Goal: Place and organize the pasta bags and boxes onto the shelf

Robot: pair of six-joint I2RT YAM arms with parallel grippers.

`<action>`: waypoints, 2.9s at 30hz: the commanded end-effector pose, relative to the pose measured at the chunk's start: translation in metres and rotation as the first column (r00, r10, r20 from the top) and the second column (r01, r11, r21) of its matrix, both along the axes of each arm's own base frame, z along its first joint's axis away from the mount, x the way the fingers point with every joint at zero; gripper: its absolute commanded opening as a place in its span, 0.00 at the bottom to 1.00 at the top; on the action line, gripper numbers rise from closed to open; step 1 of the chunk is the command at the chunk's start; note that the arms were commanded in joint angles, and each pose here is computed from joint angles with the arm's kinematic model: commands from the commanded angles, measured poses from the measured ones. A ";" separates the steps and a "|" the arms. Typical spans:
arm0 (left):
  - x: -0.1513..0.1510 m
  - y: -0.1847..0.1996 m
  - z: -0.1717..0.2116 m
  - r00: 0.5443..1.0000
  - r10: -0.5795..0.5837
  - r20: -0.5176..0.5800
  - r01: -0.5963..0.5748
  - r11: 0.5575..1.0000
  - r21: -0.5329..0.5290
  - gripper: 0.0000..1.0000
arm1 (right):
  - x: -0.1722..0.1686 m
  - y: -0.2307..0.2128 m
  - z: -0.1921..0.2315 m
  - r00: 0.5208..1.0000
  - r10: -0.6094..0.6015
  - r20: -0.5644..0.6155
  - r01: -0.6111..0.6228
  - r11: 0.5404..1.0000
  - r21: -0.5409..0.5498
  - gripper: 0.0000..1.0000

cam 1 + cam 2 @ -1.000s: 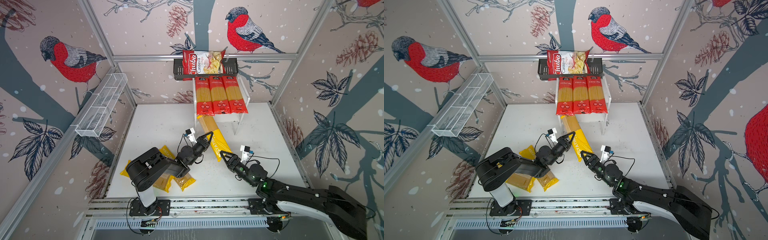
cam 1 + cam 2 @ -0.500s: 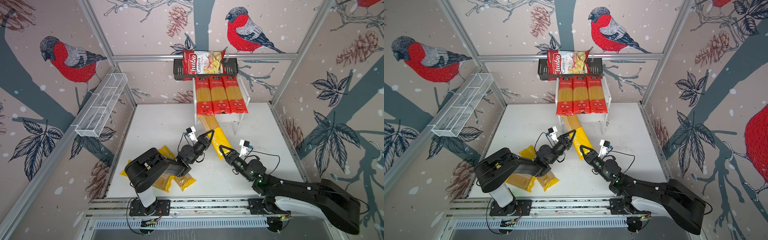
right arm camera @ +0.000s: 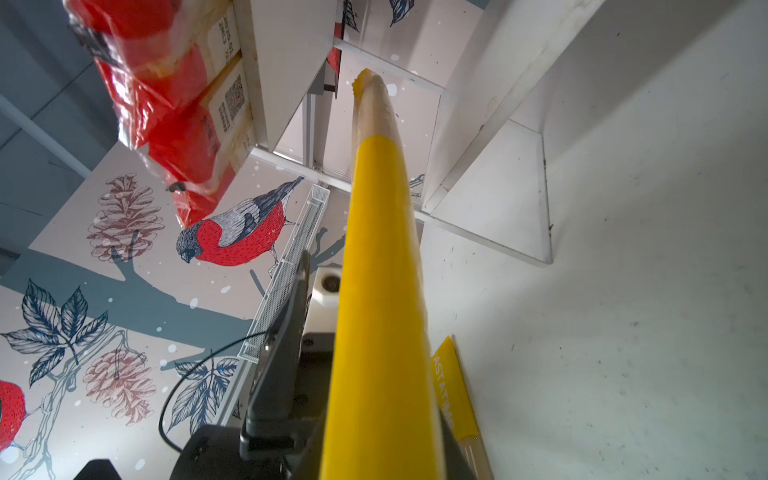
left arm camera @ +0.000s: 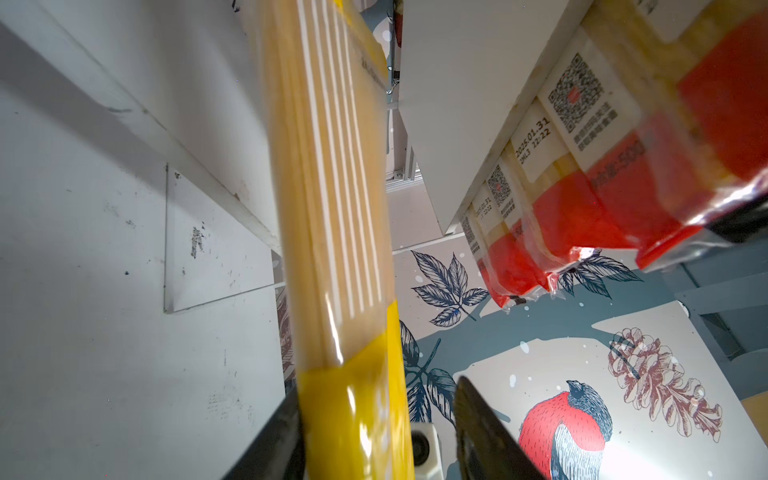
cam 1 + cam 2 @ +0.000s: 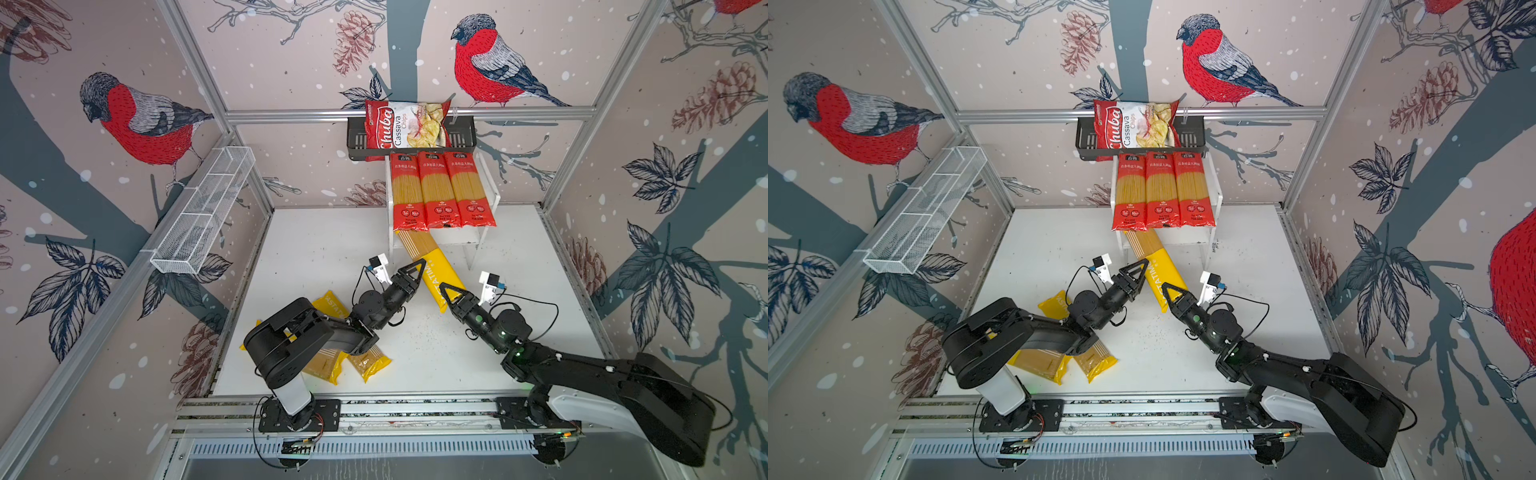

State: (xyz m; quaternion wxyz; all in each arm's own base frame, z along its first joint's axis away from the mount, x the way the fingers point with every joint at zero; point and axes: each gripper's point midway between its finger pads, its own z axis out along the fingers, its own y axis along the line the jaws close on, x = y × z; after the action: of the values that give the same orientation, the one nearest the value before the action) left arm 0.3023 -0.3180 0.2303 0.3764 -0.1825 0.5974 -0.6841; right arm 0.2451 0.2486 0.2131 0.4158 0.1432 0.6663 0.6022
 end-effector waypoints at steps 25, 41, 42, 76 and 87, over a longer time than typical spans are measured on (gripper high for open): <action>-0.048 0.152 0.014 0.932 0.310 0.189 -0.363 0.830 0.425 0.63 | 0.112 0.053 0.007 0.975 -0.152 -0.163 0.194 0.936 0.292 0.37; -0.045 0.137 0.001 0.953 0.251 0.170 -0.302 0.834 0.462 0.63 | 0.100 0.041 -0.038 0.959 -0.073 -0.274 0.123 0.978 0.169 0.66; -0.044 0.136 0.000 0.954 0.248 0.169 -0.299 0.835 0.461 0.63 | 0.100 0.040 -0.040 0.958 -0.065 -0.280 0.113 0.981 0.157 0.66; -0.045 0.142 -0.014 0.951 0.270 0.149 -0.308 0.821 0.480 0.62 | 0.136 0.100 -0.023 0.959 0.176 -0.220 -0.123 0.964 0.237 0.06; -0.046 0.146 -0.016 0.948 0.281 0.147 -0.317 0.812 0.491 0.62 | 0.121 0.087 -0.018 0.960 0.183 -0.212 -0.137 0.967 0.214 0.40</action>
State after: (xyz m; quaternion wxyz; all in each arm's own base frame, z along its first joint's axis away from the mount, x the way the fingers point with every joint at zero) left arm 0.2550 -0.1750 0.2137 0.5260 -0.1442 0.7082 -0.4483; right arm 0.3742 0.3365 0.1901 0.2753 0.2072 0.6545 0.6730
